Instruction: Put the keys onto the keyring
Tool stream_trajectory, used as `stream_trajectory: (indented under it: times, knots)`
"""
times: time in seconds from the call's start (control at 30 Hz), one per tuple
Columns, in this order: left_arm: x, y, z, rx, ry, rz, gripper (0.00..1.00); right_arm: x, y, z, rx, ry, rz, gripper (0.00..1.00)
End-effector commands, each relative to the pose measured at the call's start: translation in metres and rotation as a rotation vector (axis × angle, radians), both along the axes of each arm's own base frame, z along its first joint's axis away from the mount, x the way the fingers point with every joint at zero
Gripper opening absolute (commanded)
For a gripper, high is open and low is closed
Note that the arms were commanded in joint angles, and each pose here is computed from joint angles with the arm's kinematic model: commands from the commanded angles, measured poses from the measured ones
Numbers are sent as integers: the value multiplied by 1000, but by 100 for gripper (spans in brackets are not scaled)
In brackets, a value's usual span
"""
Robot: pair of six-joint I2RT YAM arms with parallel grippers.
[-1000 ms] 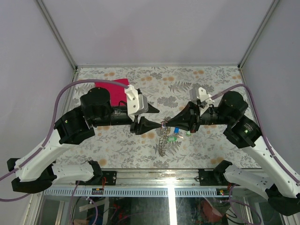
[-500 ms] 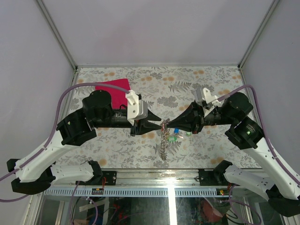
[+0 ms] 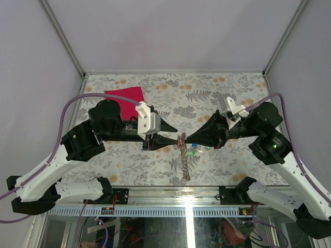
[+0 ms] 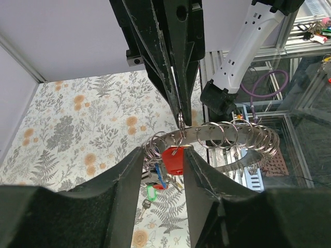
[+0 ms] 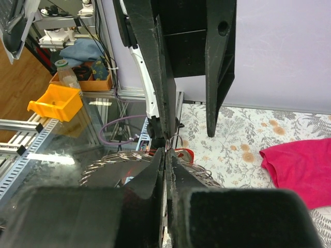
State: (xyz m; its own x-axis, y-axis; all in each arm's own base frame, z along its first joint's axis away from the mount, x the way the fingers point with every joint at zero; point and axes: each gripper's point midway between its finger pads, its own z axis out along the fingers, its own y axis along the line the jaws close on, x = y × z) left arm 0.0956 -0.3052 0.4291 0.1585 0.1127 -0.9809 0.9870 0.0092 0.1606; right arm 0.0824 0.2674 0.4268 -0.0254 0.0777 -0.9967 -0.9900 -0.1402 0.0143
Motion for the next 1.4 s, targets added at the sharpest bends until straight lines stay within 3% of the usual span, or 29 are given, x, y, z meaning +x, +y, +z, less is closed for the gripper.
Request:
stream_trajectory:
  times: [0.0,0.33,0.6,0.87,1.37]
  knots:
    - [-1,-3,20,-76,-65,-16,38,-14,-6,35,90,-92,41,0]
    - [-14,-7,16,-61,-66,-107,26,-12,-6,37,102,-94,29,0]
    - [-15,-7,19,-62,-65,-116,22,-11,-4,37,101,-84,34,0]
    - [-13,-10,21,-73,-51,-109,0,-6,-2,32,96,-70,15,0]
    - [7,-12,20,-126,-31,15,0,9,-9,57,275,-55,-127,0]
